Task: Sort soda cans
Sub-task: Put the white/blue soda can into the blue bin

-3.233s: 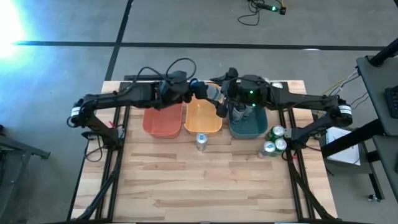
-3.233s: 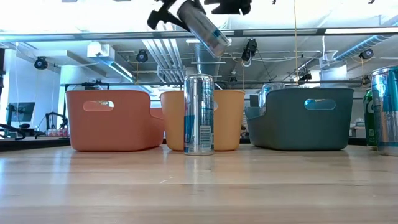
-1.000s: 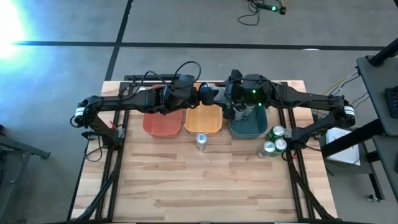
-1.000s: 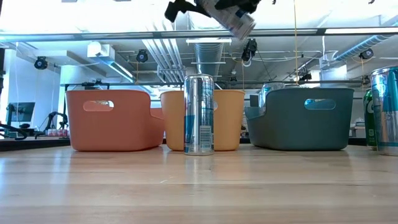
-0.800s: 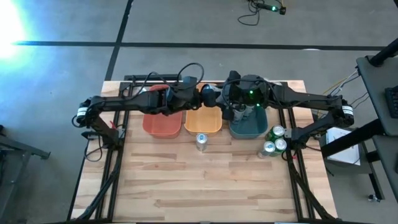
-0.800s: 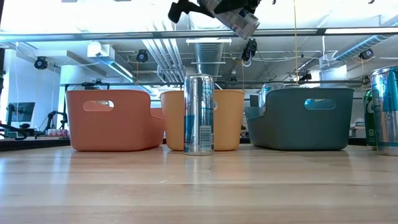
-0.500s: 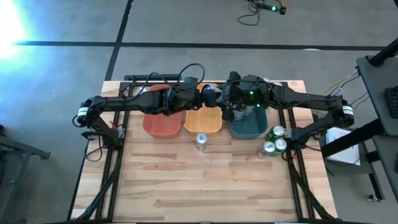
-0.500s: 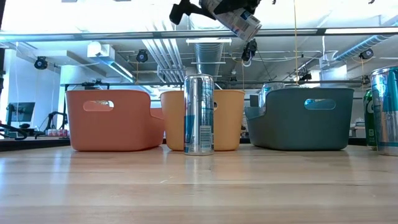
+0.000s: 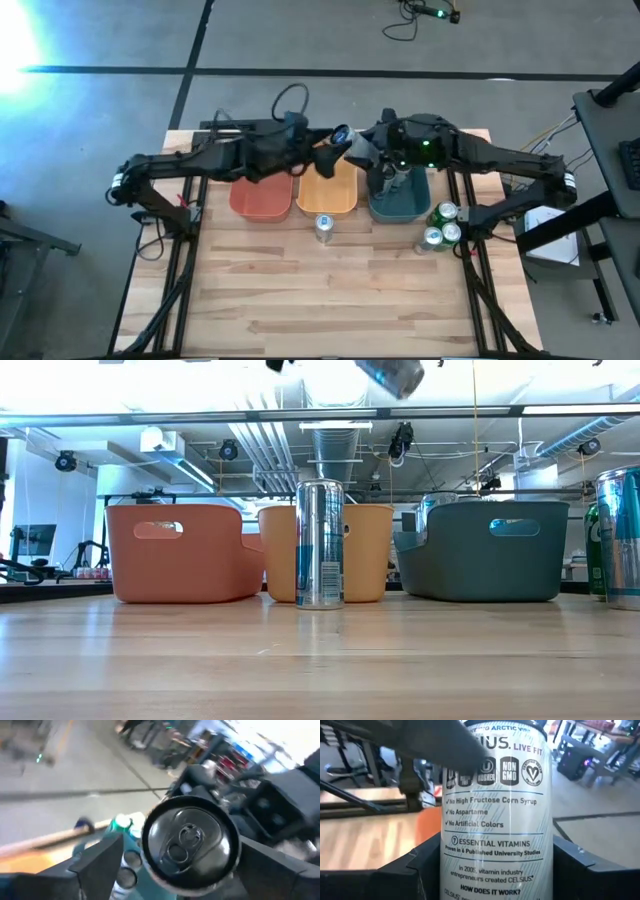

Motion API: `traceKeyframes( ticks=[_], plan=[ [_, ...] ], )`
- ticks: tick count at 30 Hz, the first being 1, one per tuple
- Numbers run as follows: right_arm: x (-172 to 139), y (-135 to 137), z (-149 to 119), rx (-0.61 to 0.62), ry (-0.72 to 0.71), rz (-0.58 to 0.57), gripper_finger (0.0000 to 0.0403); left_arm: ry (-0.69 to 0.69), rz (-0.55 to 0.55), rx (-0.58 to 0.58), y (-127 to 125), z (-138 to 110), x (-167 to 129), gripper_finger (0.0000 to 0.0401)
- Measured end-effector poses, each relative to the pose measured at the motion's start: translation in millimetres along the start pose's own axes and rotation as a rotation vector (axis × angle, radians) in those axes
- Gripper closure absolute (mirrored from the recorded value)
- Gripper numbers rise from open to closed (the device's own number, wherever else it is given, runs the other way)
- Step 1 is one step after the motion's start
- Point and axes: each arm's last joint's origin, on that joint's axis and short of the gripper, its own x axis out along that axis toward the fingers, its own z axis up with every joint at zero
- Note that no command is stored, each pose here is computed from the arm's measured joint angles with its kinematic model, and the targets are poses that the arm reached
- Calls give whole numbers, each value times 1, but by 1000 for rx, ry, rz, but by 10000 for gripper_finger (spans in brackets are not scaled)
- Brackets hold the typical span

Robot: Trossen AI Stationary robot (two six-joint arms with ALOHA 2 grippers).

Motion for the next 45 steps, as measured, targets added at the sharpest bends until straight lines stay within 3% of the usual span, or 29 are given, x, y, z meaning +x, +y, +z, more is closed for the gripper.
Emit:
traceKeyframes(
  ticks=[2, 5, 10, 14, 18, 21, 27, 38, 45],
  plan=[
    [-11, -1, 6, 25, -42, 22, 151, -13, -75, 144, -6, 8, -11, 59],
    [-35, -4, 28, 62, -233, 59, 149, -43, -243, 311, -18, 18, -25, 59],
    [-72, -7, 42, 88, -382, 88, 152, -43, -294, 430, -22, 15, -30, 65],
    [-98, -9, 50, 102, -487, 132, 149, -116, -327, 430, -27, 17, -23, 66],
    [-114, -9, 56, 107, -569, 193, 152, -189, -434, 415, -36, -1, 7, 65],
    [-113, -8, 56, 115, -562, 233, 153, -251, -496, 392, -41, -12, 30, 65],
    [-106, -5, 50, 134, -502, 292, 150, -220, -578, 398, -59, -27, 71, 65],
    [-120, -5, 48, 163, -498, 352, 152, -189, -574, 505, -86, -13, 99, 65],
    [-136, -6, 49, 174, -536, 360, 149, -187, -615, 469, -86, -9, 112, 65]
  ],
)
